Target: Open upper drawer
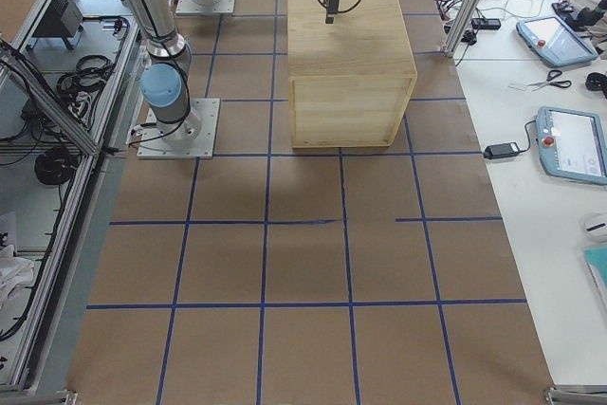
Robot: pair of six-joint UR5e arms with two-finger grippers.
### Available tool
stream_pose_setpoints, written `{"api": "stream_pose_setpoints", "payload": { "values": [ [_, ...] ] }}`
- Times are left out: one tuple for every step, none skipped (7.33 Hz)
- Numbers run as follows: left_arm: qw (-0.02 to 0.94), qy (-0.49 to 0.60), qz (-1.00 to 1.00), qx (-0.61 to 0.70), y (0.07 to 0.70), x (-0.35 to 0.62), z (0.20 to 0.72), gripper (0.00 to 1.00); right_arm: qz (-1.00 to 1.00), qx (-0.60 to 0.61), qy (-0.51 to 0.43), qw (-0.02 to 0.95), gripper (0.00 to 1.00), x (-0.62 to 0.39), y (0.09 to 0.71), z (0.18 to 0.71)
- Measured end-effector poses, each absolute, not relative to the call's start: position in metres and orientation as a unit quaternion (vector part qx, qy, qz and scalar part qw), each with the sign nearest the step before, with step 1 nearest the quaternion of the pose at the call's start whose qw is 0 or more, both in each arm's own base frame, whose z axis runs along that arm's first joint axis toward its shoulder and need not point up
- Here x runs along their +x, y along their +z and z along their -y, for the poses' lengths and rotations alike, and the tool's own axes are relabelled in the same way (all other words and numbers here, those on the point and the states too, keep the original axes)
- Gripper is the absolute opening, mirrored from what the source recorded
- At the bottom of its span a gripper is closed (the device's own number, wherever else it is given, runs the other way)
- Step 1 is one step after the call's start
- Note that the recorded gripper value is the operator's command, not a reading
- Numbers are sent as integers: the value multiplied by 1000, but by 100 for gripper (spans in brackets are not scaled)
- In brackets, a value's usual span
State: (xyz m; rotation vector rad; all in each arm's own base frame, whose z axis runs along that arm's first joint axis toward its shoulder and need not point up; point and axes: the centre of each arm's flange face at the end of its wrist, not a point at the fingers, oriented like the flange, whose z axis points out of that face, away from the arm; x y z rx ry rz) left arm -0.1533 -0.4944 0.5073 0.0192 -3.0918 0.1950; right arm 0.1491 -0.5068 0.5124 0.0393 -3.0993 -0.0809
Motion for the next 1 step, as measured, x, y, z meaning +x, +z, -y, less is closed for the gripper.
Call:
{"api": "stream_pose_setpoints", "payload": {
  "values": [
    [22, 62, 998, 6, 508, -153, 494, 100, 999, 13, -26, 21, 100, 149, 513, 507]
  ]
}}
